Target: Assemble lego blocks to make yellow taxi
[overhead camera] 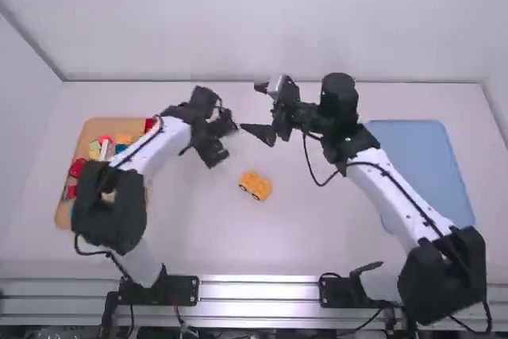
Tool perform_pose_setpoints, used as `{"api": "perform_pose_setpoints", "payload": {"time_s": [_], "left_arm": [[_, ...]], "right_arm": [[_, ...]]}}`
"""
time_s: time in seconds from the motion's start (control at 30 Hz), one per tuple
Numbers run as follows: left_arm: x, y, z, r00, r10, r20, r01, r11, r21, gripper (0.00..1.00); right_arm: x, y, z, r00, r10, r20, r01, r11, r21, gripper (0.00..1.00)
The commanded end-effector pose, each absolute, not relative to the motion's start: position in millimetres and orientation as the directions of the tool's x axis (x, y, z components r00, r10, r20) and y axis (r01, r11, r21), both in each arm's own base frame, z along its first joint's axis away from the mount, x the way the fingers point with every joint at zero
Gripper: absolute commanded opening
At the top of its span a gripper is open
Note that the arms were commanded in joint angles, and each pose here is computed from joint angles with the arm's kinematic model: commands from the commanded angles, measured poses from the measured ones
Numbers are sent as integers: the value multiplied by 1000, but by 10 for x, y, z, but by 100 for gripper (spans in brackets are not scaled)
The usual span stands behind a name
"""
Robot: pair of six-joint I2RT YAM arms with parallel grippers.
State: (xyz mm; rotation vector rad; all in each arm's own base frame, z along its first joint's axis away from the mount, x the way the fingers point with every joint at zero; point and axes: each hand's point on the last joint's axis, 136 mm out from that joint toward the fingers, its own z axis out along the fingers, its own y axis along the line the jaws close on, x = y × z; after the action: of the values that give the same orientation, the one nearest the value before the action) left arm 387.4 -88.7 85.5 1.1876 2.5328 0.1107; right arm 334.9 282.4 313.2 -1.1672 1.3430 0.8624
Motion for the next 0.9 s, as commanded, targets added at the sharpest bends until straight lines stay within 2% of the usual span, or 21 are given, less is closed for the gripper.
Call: {"api": "perform_pose_setpoints", "payload": {"time_s": [0.0, 0.07, 0.17, 0.3, 0.37, 0.53, 0.63, 0.87], "left_arm": [[3960, -385, 1223, -768, 522, -371, 482, 853, 201, 99], [3921, 16, 1416, -842, 334, -424, 291, 943, 164, 99], [3815, 563, 1654, -870, 45, -491, -4, 995, 99, 99], [3663, 1074, 1861, -802, -235, -548, -289, 957, 12, 99], [3506, 1426, 1956, -695, -447, -563, -496, 865, -74, 99], [3244, 1841, 1931, -534, -662, -526, -701, 694, -162, 99], [3042, 2049, 1821, -434, -762, -481, -797, 573, -190, 99], [2853, 2194, 1733, -395, -803, -446, -840, 512, -179, 99]], "right_arm": [[3408, 3064, 3265, 100, -145, -984, -970, 204, -129, 98], [3471, 3289, 3237, 89, -162, -983, -980, 162, -115, 98], [3533, 3560, 3186, 91, -187, -978, -988, 108, -113, 98], [3571, 3810, 3134, 75, -218, -973, -994, 60, -90, 98], [3600, 3938, 3095, 57, -232, -971, -997, 41, -68, 98], [3613, 4073, 3029, 73, -248, -966, -996, 29, -82, 98], [3657, 4099, 2958, 56, -281, -958, -994, 73, -80, 98], [3690, 4048, 2880, 30, -310, -950, -994, 93, -61, 98]]}}
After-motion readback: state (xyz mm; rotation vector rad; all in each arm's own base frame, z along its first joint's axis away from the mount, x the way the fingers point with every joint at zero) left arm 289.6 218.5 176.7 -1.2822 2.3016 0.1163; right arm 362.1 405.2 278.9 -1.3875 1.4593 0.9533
